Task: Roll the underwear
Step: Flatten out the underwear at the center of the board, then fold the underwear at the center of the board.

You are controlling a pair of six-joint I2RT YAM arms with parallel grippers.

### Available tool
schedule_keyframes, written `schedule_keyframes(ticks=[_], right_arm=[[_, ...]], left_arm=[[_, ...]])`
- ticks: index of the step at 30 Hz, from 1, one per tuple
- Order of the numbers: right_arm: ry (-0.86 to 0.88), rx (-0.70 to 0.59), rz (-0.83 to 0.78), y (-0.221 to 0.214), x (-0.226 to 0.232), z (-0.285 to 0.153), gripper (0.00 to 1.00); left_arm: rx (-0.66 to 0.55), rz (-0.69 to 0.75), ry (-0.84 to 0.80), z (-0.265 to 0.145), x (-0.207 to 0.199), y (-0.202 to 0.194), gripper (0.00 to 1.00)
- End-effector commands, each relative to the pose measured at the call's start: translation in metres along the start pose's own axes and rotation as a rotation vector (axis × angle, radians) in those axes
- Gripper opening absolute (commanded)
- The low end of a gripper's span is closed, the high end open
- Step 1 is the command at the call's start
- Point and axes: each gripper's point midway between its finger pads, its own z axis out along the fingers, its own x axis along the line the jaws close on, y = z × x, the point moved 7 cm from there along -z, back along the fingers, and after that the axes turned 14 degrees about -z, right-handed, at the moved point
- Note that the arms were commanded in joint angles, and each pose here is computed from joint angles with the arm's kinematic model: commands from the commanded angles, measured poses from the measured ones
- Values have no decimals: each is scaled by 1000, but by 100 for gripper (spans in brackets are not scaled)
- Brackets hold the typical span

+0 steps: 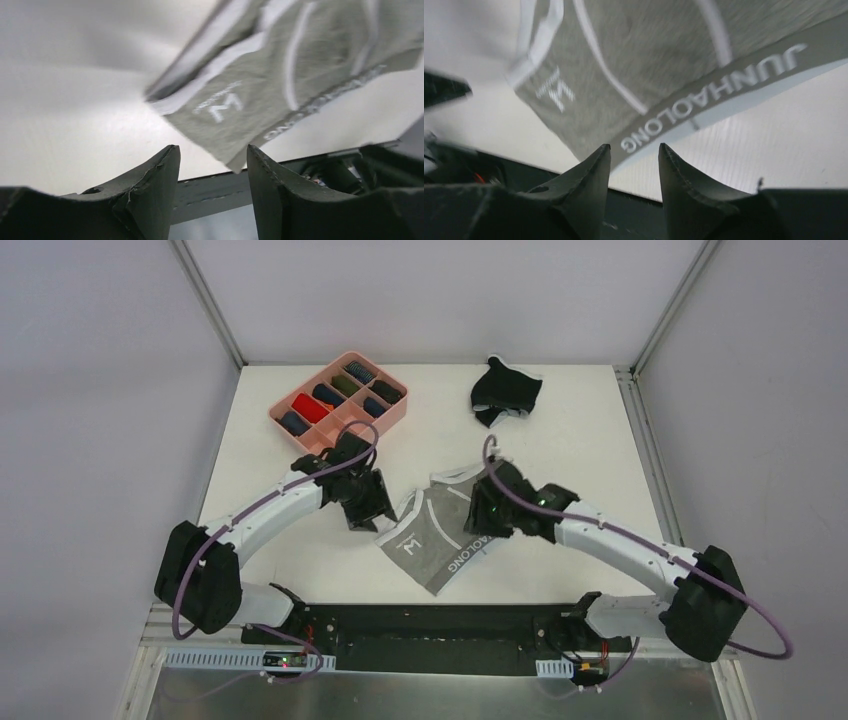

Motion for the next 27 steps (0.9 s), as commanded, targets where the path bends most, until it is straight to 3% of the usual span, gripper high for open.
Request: schedule_keyframes(ticks=[1,5,10,27], right_arm=[[-47,-34,-267,-49,26,-3,44],[-71,-1,-491,-81,56,-1,45],[-73,20,-647,-107,86,10,45],[-43,65,-765,-137,117,39,41]], left_arm=[[30,-92,169,7,47,-6,51],[35,-114,237,20,57,-3,48],[0,-113,261,29,60,5,49],[50,-150,287,62,67,10,38]])
